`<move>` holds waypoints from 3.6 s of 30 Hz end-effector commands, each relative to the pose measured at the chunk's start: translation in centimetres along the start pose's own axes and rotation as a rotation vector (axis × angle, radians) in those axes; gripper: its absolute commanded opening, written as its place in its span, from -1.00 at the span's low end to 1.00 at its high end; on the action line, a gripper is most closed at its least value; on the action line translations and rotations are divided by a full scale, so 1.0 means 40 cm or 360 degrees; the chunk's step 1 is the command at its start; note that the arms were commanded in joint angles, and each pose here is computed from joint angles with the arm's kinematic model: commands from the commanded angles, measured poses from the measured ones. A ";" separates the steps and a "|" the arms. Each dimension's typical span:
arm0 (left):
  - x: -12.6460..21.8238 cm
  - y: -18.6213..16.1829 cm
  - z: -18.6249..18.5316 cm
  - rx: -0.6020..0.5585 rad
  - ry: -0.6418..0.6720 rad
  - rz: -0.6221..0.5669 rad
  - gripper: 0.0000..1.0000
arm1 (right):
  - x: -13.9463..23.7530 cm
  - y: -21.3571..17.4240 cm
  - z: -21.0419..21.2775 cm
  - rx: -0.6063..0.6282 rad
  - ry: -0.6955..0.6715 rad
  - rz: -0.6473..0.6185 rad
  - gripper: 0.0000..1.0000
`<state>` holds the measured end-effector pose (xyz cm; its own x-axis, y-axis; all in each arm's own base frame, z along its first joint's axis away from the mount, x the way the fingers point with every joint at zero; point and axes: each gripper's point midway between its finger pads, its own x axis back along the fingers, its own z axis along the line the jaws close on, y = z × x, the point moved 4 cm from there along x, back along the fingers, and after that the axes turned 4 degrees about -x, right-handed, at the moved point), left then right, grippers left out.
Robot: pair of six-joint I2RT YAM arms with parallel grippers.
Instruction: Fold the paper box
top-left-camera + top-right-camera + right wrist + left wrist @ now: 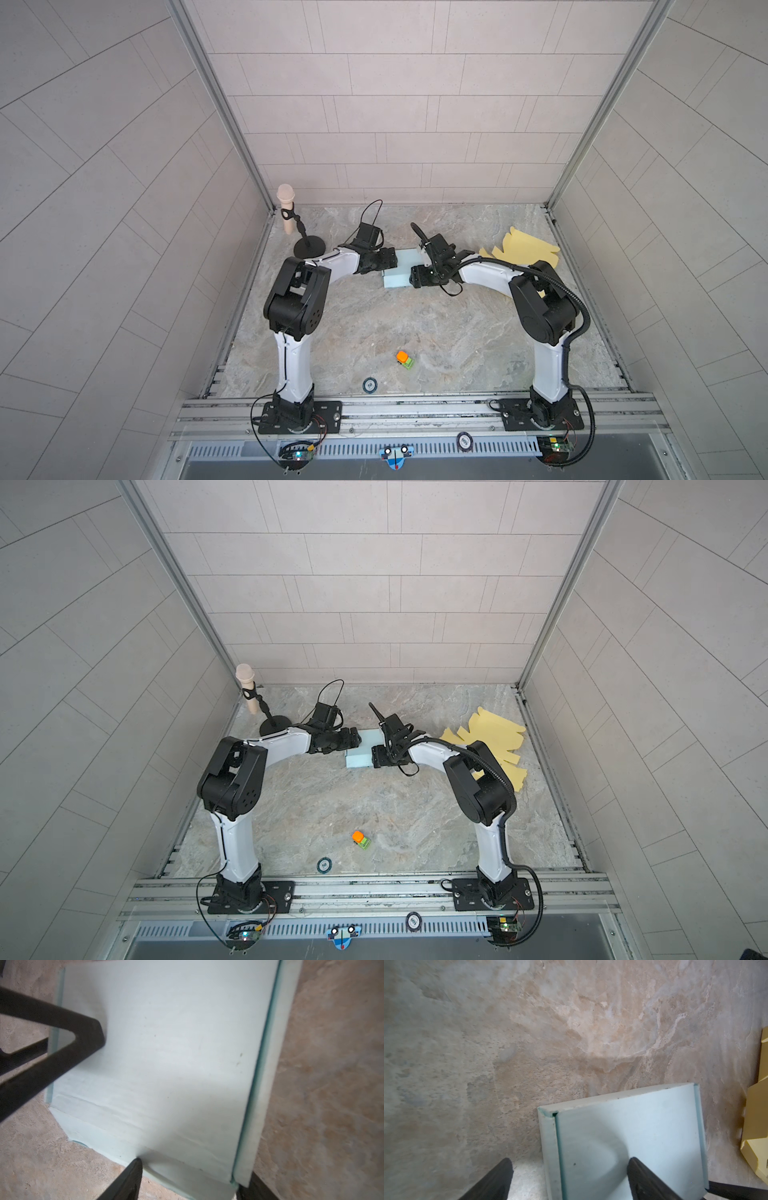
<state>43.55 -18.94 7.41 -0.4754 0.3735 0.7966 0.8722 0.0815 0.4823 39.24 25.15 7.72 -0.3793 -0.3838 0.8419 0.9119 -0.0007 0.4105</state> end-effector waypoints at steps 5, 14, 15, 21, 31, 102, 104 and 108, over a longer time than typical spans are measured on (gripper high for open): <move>-0.035 -0.061 0.038 -0.0011 0.0088 0.0102 0.78 | -0.035 0.007 -0.063 -0.0081 -0.0197 0.0005 0.42; -0.021 -0.095 0.018 -0.0041 0.0071 0.0118 0.78 | -0.018 0.013 -0.085 -0.0131 -0.0296 -0.0048 0.41; -0.018 -0.100 0.014 -0.0042 0.0065 0.0120 0.78 | -0.013 0.012 -0.088 -0.0135 -0.0296 -0.0054 0.42; 0.042 -0.113 -0.018 -0.0029 -0.0013 0.0094 0.78 | -0.006 -0.004 -0.093 -0.0137 -0.0273 -0.0037 0.41; 0.146 -0.022 -0.022 -0.0011 -0.0033 0.0034 0.85 | 0.036 -0.021 -0.048 -0.0086 -0.0166 -0.0075 0.37; 0.078 -0.206 -0.216 0.0148 -0.0806 0.0174 0.47 | 0.021 -0.056 0.183 -0.0122 0.0412 -0.0209 -0.33; 0.083 -0.217 -0.210 0.0137 -0.0790 0.0179 0.47 | 0.030 -0.065 0.187 -0.0113 0.0416 -0.0208 -0.33; 0.093 -0.244 -0.190 0.0117 -0.0741 0.0190 0.47 | 0.037 -0.105 0.164 -0.0112 0.0362 -0.0166 -0.33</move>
<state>35.75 -21.04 6.73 -0.4289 0.5959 0.6789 0.8984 0.2027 0.3897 36.27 25.59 6.44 -0.4921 -0.3672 0.7893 0.8701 -0.1791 0.4592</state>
